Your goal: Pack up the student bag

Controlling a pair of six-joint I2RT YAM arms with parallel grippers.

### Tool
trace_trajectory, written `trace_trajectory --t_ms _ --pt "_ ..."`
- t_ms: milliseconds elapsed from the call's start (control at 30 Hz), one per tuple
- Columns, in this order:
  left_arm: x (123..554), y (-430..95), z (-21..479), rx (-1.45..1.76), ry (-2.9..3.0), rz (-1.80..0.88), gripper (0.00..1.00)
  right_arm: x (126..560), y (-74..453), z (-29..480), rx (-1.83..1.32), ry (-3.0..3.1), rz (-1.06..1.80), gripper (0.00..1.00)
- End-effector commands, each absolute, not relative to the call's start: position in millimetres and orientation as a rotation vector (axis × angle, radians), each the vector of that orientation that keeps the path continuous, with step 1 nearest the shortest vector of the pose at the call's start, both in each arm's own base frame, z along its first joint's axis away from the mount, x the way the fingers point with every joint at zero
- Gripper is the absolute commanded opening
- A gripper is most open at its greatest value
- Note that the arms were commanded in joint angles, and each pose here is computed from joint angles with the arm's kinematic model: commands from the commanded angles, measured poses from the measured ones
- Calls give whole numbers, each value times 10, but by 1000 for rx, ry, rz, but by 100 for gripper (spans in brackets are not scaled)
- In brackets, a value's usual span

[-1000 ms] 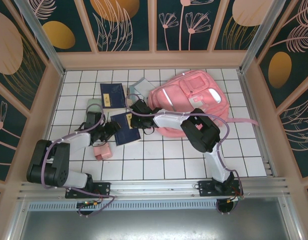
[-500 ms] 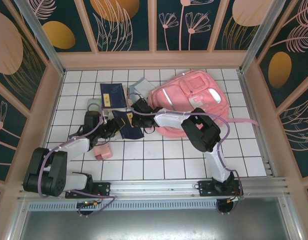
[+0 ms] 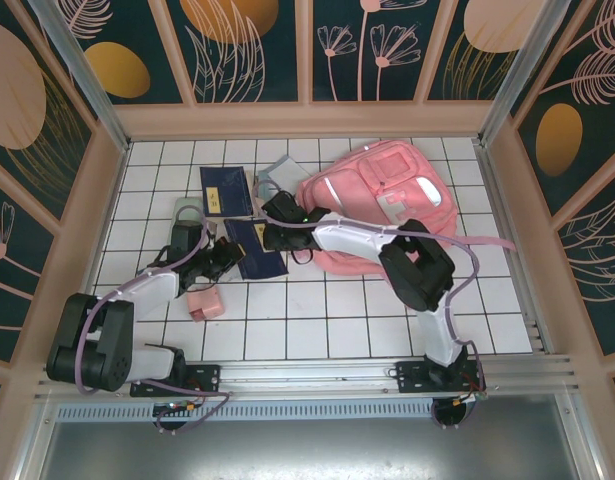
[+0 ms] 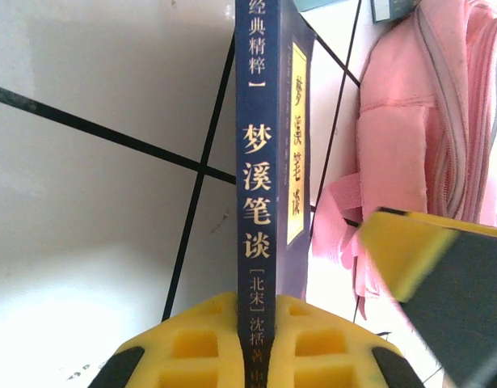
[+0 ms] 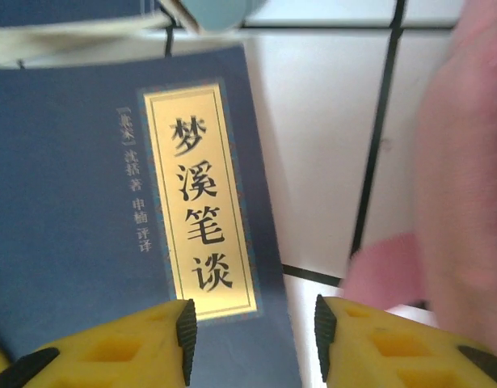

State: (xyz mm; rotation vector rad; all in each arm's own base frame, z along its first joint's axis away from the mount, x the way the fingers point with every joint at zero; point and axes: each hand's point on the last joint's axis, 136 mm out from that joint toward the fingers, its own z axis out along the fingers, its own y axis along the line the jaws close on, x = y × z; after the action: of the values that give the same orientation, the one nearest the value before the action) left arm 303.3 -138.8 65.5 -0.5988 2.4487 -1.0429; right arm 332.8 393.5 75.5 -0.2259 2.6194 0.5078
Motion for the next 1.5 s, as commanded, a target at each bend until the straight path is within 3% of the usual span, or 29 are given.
trace_trajectory --t_ms 0,300,700,800,867,1000,1467 --pt "3134 -1381 860 -535 2404 -1014 0 3522 3617 1326 -267 2500 327 49" --pt "3160 -1426 1004 -504 2369 -1059 0 3805 2807 1158 -299 2515 -13 55" --pt "3140 -1474 1175 -468 2335 -1107 0 3831 2586 629 -404 2597 -147 57" --pt "3155 -1483 1250 -460 2318 -1117 0 3839 2521 534 -423 2595 -202 49" --pt "3170 -1495 1311 -449 2306 -1128 0 3838 2516 516 -447 2591 -216 37" --pt "3206 -1516 1396 -430 2283 -1144 0 3903 2527 722 -444 2543 -209 1" --pt "3490 -1675 1977 -388 2124 -1299 0 4141 2625 2351 -317 2300 -22 0"
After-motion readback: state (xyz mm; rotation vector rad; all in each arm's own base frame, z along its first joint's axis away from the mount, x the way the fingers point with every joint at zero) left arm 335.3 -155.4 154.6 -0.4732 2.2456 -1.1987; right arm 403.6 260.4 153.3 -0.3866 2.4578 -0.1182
